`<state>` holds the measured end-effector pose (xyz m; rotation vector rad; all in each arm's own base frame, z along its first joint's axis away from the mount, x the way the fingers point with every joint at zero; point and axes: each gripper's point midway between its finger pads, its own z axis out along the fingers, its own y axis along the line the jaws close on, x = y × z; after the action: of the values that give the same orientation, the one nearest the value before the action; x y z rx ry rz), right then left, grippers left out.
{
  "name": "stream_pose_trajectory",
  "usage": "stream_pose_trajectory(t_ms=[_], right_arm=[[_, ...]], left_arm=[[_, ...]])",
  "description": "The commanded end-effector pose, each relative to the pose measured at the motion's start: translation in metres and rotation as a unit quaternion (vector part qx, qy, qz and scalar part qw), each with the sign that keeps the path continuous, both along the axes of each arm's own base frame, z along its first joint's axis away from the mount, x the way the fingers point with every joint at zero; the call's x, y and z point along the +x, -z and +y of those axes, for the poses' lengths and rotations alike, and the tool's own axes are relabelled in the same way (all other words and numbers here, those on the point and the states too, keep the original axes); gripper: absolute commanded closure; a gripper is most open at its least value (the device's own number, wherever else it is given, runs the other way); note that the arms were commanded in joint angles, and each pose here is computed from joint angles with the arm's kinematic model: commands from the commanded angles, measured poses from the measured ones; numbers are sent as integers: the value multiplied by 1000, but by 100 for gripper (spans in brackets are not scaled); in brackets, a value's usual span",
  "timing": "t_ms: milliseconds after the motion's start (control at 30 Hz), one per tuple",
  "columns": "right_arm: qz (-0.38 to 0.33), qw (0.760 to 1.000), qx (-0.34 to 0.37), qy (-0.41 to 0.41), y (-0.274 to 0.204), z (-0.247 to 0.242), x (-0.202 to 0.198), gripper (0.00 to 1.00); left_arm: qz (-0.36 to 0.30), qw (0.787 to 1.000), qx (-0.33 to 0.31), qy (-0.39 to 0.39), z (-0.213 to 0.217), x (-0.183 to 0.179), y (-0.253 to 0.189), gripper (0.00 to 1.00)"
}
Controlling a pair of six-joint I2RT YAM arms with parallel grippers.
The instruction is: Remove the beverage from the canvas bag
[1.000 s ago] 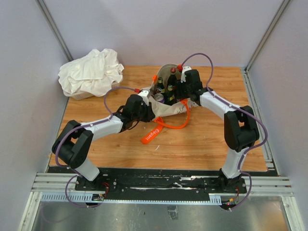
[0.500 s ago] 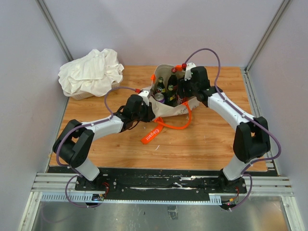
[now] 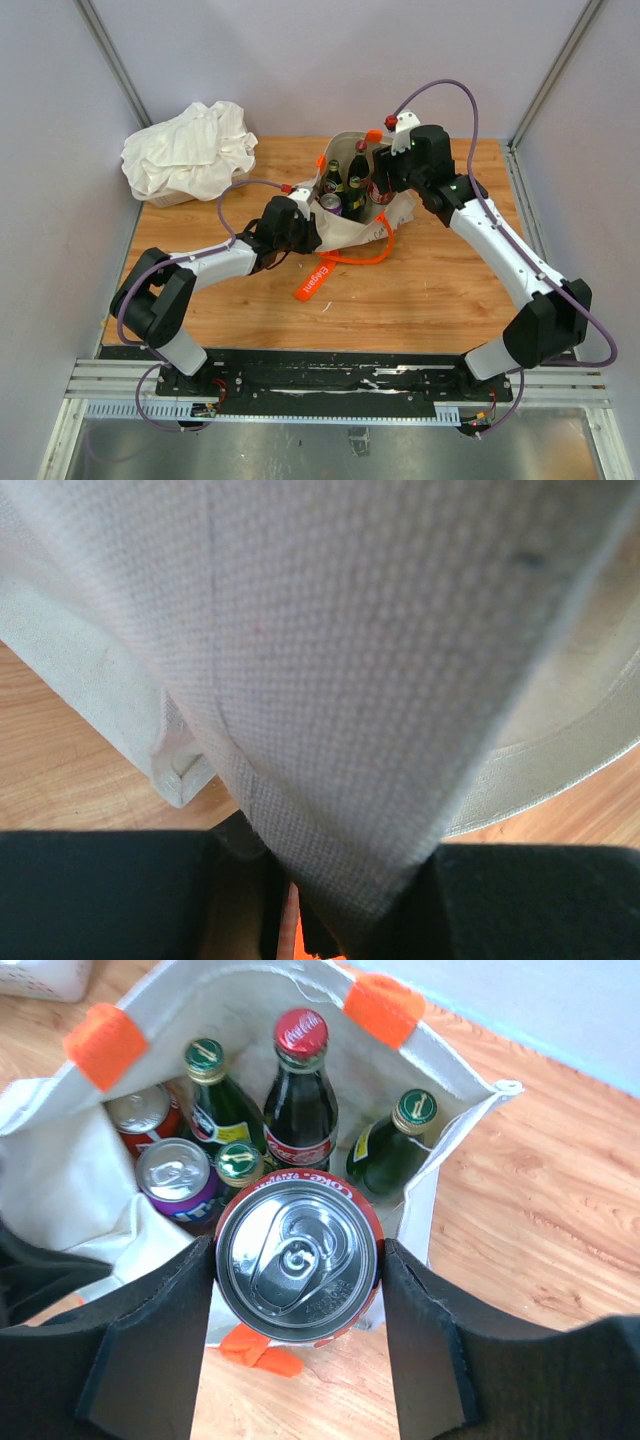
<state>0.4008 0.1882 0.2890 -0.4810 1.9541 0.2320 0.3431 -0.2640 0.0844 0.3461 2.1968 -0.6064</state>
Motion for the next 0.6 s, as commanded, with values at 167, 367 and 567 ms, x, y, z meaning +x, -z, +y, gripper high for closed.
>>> stream_pose_trajectory(t_ms=[167,367,567], right_arm=[[-107,993,30,38,-114,-25,-60,99],[-86,992,22,90,-100,-59,-90,99],[-34,990,-4,140,-35,-80,-102,99]], left_arm=[[48,998,41,24,9,-23,26,97],[43,998,36,30,9,-26,22,97],[41,998,32,36,8,-28,20,97]])
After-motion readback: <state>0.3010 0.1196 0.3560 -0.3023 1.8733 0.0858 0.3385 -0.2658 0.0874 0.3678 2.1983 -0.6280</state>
